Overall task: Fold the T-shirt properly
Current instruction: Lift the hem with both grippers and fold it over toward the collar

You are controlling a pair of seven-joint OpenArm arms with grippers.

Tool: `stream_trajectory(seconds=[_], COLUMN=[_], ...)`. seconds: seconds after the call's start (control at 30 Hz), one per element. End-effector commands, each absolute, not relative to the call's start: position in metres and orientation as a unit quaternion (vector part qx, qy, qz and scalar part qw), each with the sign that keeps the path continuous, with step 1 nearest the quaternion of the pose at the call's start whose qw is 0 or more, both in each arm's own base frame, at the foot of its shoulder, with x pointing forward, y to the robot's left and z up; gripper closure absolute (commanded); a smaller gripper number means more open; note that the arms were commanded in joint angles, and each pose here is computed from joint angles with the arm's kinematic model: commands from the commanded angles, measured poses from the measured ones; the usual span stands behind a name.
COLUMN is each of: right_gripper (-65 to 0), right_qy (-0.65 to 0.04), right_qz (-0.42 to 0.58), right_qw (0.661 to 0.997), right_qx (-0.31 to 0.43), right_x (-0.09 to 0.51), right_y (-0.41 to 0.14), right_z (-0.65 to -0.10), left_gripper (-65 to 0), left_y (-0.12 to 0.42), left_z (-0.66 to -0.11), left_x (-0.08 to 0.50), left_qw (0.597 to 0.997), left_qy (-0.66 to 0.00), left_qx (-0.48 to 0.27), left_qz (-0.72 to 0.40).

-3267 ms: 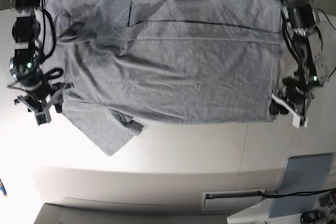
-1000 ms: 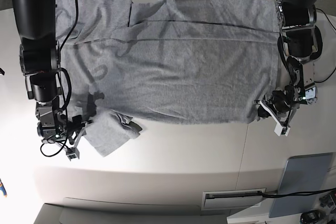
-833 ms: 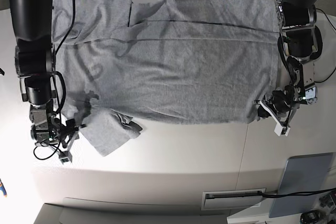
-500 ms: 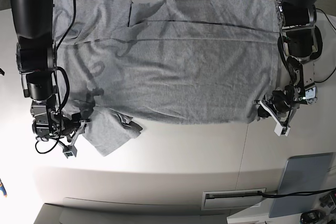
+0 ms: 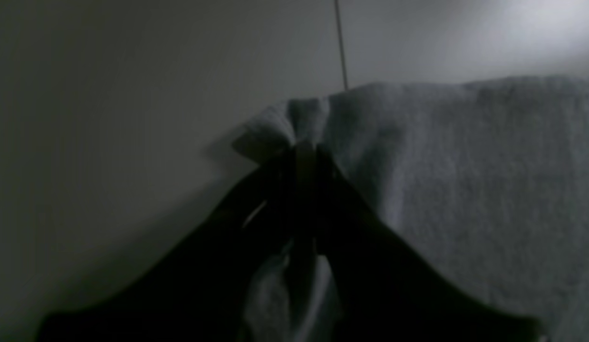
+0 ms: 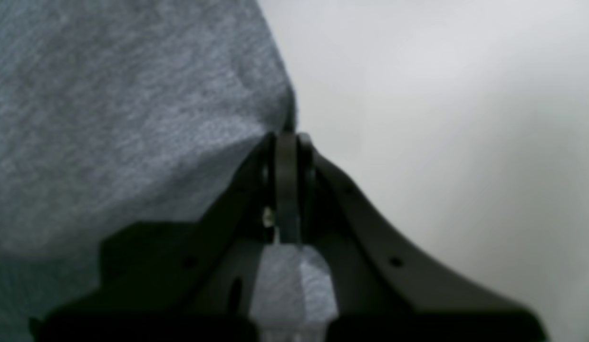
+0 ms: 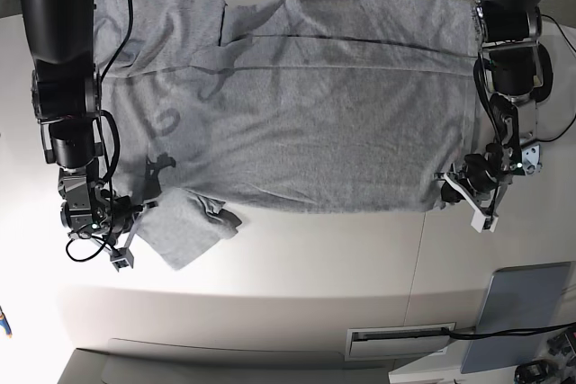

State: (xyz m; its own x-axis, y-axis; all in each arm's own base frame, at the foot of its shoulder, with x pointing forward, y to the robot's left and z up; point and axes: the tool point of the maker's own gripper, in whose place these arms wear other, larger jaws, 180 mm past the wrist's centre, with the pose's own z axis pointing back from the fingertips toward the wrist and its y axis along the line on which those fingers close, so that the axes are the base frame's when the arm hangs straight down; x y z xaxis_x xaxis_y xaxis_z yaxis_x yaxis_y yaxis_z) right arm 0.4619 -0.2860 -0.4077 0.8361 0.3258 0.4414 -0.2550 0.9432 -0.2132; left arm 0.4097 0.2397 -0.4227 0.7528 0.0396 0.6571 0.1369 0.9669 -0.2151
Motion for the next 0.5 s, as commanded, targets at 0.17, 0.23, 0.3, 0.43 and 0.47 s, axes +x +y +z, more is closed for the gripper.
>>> stream_trajectory(seconds=[0.17,0.23,0.3,0.43,0.47], right_gripper=[0.0,0.0,0.0,0.0,0.0], right_qy=[-0.309,-0.325,-0.341,-0.333,-0.332], right_qz=[0.136,0.142,0.151,0.178,0.183], right_qw=[0.937,0.931,0.922,0.911,0.908], right_qx=[-0.090,-0.088,-0.100,-0.166,-0.180], right_x=[0.482,0.478,0.473,0.449,0.442], right_y=[-0.317,-0.320,-0.322,-0.332,-0.335], right_z=[-0.341,-0.327,-0.314,-0.306,-0.307], left_gripper=[0.0,0.0,0.0,0.0,0.0], left_y=[0.243,0.246,0.250,0.258,0.259], left_z=[-0.371,-0.361,-0.356,-0.346,-0.346], left_x=[0.418,0.411,0.404,0.388,0.382], left_qw=[0.903,0.898,0.897,0.891,0.890], left_qy=[-0.410,-0.421,-0.426,-0.440,-0.439], left_qx=[-0.118,-0.109,-0.098,-0.106,-0.111], left_qz=[-0.057,-0.060,-0.062,-0.043,-0.043])
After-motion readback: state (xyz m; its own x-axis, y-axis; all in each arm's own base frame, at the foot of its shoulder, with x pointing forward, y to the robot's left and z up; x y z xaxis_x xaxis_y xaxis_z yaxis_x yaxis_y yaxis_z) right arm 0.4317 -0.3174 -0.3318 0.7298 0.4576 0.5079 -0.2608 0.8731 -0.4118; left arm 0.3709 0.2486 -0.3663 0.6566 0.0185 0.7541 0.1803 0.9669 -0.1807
